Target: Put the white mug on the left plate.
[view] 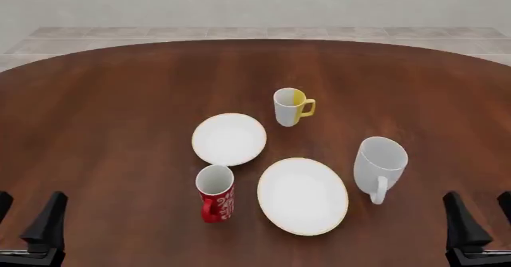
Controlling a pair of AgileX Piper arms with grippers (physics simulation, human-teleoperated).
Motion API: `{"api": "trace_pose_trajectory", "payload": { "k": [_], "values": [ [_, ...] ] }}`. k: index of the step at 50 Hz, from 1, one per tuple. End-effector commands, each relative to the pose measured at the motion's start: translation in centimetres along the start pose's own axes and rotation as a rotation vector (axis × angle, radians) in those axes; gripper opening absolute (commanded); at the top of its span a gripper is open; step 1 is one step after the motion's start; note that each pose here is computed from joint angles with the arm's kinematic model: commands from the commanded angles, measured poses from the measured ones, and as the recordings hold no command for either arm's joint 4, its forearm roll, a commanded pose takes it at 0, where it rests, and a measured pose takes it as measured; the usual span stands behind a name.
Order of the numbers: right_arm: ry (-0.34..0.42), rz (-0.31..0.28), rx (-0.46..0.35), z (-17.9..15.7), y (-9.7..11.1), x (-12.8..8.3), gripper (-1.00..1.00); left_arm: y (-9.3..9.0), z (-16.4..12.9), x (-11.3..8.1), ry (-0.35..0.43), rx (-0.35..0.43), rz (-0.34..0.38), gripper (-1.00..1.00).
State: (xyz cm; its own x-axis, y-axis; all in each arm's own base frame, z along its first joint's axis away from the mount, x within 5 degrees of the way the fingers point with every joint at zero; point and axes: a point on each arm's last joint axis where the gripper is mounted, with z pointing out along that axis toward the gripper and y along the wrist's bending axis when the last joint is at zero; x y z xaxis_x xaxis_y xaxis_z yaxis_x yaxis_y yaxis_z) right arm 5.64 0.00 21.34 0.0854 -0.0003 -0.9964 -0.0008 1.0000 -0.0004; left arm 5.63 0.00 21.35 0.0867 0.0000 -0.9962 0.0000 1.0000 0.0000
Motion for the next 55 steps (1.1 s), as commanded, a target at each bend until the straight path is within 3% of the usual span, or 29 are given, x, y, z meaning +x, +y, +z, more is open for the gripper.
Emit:
{"api": "trace_pose_trajectory", "payload": {
  "k": [1,27,37,40,44,48,51,53,54,55],
  "values": [
    [0.008,-0.001,-0.002,0.2,0.0,-0.1,1.00,0.0,0.0,-0.1,0.001,0.000,0.000,1.00],
    [0.018,0.000,-0.016,0.3,0.1,-0.1,1.00,0.0,0.0,-0.1,0.001,0.000,0.000,1.00],
    [-0.002,0.022,-0.012,0.3,0.1,-2.6,1.00,0.0,0.0,-0.1,0.001,0.000,0.000,1.00],
    [0.013,-0.017,-0.006,0.9,0.0,-3.2,1.00,0.0,0.0,-0.1,0.001,0.000,0.000,1.00],
    [0.013,0.010,-0.023,1.2,0.1,-4.4,1.00,0.0,0.0,-0.1,0.001,0.000,0.000,1.00],
    [0.007,0.000,-0.017,1.3,0.1,-5.6,1.00,0.0,0.0,-0.1,0.001,0.000,0.000,1.00],
    [0.001,0.046,-0.041,1.2,0.3,-6.7,1.00,0.0,0.0,-0.1,0.001,0.000,0.000,1.00],
    [-0.001,0.039,-0.042,1.2,0.3,-7.1,1.00,0.0,0.0,-0.1,0.001,0.000,0.000,1.00],
    [0.012,0.046,0.021,1.4,-0.1,-7.3,1.00,0.0,0.0,-0.1,0.001,0.000,0.000,1.00],
    [0.047,0.003,0.017,2.2,-0.1,-7.2,1.00,0.0,0.0,-0.1,0.001,0.000,0.000,1.00]
  ]
}}
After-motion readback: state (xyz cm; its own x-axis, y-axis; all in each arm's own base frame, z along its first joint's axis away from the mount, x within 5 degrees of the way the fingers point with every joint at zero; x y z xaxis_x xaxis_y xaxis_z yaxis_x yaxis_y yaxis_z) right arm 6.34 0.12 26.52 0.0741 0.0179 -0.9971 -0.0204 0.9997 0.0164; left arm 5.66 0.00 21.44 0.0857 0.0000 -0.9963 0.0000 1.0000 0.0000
